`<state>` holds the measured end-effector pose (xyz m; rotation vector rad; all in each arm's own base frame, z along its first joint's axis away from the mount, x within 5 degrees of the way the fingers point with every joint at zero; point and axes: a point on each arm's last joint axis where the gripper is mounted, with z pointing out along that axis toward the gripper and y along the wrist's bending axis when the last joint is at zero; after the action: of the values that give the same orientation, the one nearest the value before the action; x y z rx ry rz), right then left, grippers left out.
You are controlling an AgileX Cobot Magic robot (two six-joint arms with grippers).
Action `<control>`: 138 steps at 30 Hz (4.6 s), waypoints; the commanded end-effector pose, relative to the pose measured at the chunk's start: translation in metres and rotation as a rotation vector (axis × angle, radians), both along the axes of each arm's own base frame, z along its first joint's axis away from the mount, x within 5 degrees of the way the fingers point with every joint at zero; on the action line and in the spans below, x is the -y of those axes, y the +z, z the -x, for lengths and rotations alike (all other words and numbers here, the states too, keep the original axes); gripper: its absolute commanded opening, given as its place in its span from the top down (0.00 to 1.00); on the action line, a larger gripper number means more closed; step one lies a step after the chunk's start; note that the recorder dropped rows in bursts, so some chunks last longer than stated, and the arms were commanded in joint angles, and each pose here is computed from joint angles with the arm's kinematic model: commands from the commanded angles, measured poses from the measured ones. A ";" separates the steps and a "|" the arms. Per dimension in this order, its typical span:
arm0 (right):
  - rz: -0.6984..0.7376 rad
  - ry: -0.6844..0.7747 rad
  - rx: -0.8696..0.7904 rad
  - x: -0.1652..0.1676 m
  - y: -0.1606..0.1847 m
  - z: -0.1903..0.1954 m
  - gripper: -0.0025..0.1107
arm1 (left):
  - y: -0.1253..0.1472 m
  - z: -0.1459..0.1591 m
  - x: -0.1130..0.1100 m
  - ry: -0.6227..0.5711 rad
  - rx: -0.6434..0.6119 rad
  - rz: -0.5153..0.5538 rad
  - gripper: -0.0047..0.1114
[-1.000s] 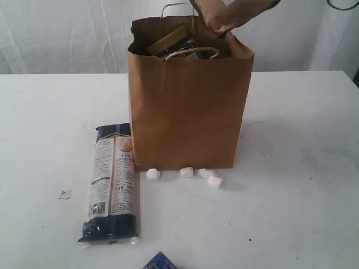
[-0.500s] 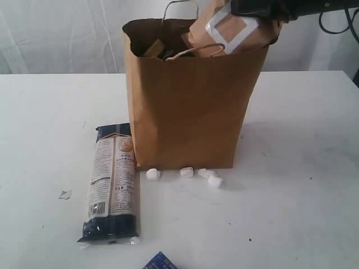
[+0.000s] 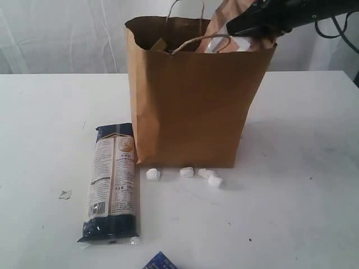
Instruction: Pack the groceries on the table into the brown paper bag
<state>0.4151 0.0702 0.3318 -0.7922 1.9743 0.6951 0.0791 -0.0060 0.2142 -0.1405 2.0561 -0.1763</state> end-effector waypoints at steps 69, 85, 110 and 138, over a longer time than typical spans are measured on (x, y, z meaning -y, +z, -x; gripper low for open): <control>0.121 -0.833 0.151 0.070 0.004 0.247 0.98 | 0.023 -0.008 -0.004 0.056 0.259 0.012 0.96; 0.110 -0.821 -0.149 0.064 -0.072 0.259 0.98 | 0.113 -0.076 0.005 -0.096 0.701 -0.083 0.96; 0.077 -0.776 -0.331 0.056 -0.081 0.269 0.98 | -0.033 -0.105 0.020 -0.500 -0.719 -0.238 0.96; 0.053 -0.804 -0.264 0.059 -0.077 0.264 0.98 | 0.008 -0.082 0.147 -1.453 -0.217 -0.126 0.09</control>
<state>0.1519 0.0116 0.2568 0.1116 2.2914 0.2619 0.1709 -0.1477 0.2310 1.3593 1.9538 -0.9684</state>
